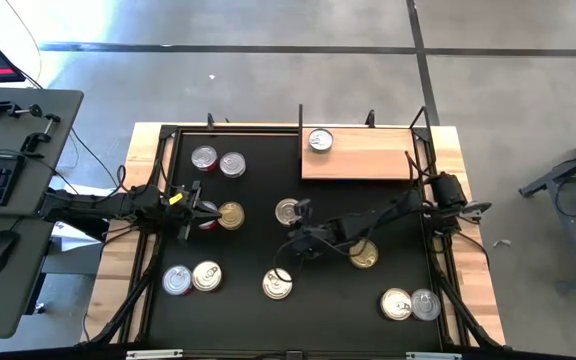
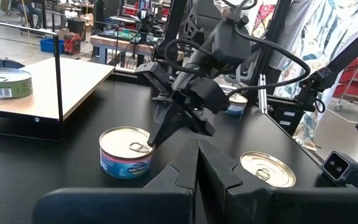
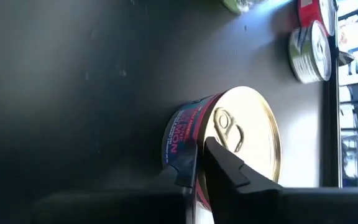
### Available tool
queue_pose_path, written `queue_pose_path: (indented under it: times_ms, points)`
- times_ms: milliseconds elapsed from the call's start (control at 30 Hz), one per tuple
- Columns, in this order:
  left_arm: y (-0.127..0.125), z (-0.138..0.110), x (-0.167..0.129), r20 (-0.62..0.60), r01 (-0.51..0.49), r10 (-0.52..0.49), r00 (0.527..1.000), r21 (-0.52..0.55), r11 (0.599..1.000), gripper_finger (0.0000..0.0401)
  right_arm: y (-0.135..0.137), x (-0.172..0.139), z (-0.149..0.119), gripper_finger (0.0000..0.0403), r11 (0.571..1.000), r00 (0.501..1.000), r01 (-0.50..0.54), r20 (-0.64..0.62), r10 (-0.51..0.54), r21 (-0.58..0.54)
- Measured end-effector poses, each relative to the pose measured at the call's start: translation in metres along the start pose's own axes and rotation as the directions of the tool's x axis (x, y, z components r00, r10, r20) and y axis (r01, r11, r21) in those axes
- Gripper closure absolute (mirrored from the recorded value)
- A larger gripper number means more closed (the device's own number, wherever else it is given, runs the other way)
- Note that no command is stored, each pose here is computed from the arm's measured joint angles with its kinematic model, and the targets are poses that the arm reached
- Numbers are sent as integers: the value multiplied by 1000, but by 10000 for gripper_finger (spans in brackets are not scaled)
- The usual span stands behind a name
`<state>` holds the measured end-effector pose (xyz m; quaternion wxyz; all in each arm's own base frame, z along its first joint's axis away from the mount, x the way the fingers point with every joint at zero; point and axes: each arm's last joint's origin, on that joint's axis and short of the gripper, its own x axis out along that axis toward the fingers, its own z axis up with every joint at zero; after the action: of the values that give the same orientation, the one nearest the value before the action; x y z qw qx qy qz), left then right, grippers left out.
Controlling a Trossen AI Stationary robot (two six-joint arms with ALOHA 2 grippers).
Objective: Stack canned seafood by type on shelf
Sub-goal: Put the blue-pink tuna can on the shelf
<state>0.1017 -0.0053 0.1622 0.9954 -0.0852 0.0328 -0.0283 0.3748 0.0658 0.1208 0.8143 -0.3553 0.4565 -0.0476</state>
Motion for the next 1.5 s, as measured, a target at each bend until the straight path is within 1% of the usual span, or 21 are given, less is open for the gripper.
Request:
queue_pose_path:
  times_ms: [133, 233, 300, 400, 500, 633, 733, 767, 800, 867, 967, 1033, 1133, 1200, 1233, 1300, 1367, 1433, 1500]
  points:
    - [0, 0, 0, 0, 0, 0, 1000, 0, 1000, 400, -5, -19, 1, 400, 999, 1000, -8, -3, 8, 35]
    - [0, 0, 0, 0, 0, 0, 1000, 0, 1000, 400, -9, -39, -2, 402, 997, 999, -39, -19, 41, 66]
    - [0, 0, 0, 0, 0, 0, 1000, 0, 1000, 400, -13, -54, -2, 402, 995, 999, -30, -29, 32, 97]
    - [0, 0, 0, 0, 0, 0, 1000, 0, 1000, 400, -18, -74, -7, 403, 991, 997, 25, -81, -14, 129]
    - [0, 0, 0, 0, 0, 0, 1000, 0, 1000, 400, -27, -90, -17, 403, 978, 987, 89, -147, -61, 189]
    - [0, 0, 0, 0, 0, 0, 1000, 0, 1000, 400, -43, -113, -28, 401, 945, 963, 219, -210, -170, 241]
    - [0, 0, 0, 0, 0, 0, 1000, 0, 1000, 400, -57, -130, -36, 401, 914, 951, 275, -224, -213, 300]
    - [0, 0, 0, 0, 0, 0, 1000, 0, 1000, 400, -61, -134, -38, 401, 905, 952, 275, -223, -209, 325]
    - [0, 0, 0, 0, 0, 0, 1000, 0, 1000, 400, -65, -138, -40, 402, 899, 959, 253, -213, -186, 357]
    - [0, 0, 0, 0, 0, 0, 1000, 0, 1000, 400, -70, -143, -42, 402, 892, 979, 169, -179, -101, 420]
    - [0, 0, 0, 0, 0, 0, 1000, 0, 1000, 400, -74, -146, -45, 397, 867, 991, 34, -127, 33, 498]
    - [0, 0, 0, 0, 0, 0, 1000, 0, 1000, 400, -73, -144, -46, 379, 842, 989, -38, -102, 110, 538]
    - [0, 0, 0, 0, 0, 0, 1000, 0, 1000, 400, -64, -132, -57, 325, 787, 967, -128, -100, 233, 603]
    - [0, 0, 0, 0, 0, 0, 1000, 0, 1000, 400, -56, -122, -65, 281, 774, 956, -170, -87, 279, 610]
    - [0, 0, 0, 0, 0, 0, 1000, 0, 1000, 400, -51, -117, -68, 259, 780, 957, -190, -66, 284, 596]
    - [0, 0, 0, 0, 0, 0, 1000, 0, 1000, 400, -40, -105, -71, 221, 806, 968, -209, 1, 251, 554]
    - [0, 0, 0, 0, 0, 0, 1000, 0, 1000, 400, -30, -94, -74, 195, 840, 987, -151, 30, 159, 522]
    - [0, 0, 0, 0, 0, 0, 1000, 0, 1000, 400, -20, -83, -80, 188, 872, 997, -68, 16, 69, 485]
    - [0, 0, 0, 0, -2, 2, 1000, 19, 1000, 400, -11, -73, -86, 195, 890, 1000, -7, -12, 14, 457]
